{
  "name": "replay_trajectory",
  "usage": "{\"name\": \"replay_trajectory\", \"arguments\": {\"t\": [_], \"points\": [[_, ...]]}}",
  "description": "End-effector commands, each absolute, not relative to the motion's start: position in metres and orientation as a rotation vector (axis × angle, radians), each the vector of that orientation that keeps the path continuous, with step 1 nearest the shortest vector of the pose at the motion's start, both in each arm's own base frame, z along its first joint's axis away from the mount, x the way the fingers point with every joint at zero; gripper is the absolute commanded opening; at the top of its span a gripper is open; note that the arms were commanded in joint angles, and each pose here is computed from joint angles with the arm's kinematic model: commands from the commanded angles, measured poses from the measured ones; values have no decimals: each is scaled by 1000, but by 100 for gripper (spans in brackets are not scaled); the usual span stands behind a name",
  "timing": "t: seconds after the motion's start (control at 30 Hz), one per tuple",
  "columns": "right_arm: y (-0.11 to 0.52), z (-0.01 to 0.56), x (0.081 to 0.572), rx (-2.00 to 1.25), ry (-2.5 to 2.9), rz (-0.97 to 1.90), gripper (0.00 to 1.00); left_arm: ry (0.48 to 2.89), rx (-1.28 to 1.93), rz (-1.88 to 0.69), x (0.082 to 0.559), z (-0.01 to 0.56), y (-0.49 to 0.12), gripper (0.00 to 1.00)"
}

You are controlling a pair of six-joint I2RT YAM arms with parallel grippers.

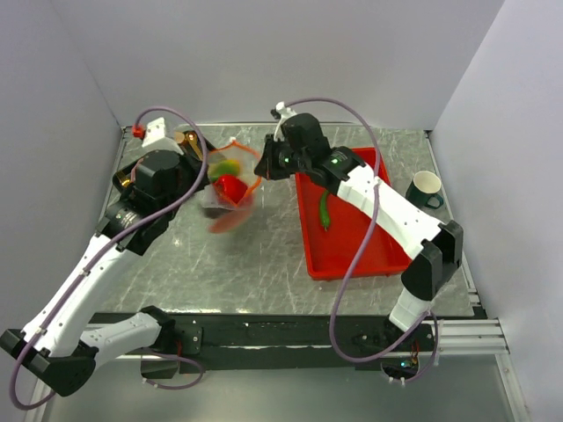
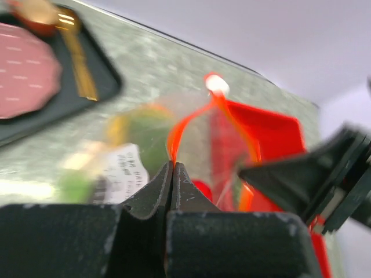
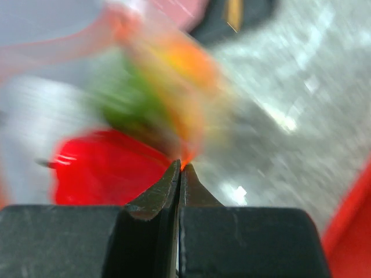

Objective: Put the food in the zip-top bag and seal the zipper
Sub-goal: Adjust the zipper food storage bag at the center of the board.

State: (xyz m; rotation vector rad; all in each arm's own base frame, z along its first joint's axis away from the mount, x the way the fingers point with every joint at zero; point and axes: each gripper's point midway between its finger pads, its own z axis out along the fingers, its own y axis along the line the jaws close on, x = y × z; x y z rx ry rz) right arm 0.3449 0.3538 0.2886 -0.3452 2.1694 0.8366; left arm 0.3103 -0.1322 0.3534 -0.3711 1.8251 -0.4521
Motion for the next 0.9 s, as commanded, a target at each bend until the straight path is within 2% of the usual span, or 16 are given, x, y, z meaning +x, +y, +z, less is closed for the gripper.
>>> {"name": "replay_trajectory", "arguments": {"t": [0.0,0.07,0.13,0.3,0.63,0.7,0.87], "points": [[327,286,351,-312,2191,660,0,1755,-470,-286,316,371,-95,1],[322,288,352,-284,2166,661,0,1778,-444,-266,322,361,-95,4],[332,291,347,-334,2149,744,0,1809,-455,-262,326,356,-95,1],[353,282,338,-406,2190,828,2,1880,-366,-329,333,346,-118,1],[383,260,317,-508,2252,989,6,1763,-375,-394,317,385,-109,3],[384,254,313,-501,2268,988,6,1795,-334,-422,320,378,-120,6],[365,209,314,-412,2385,860,8,2005,-297,-450,339,307,-152,1]]}}
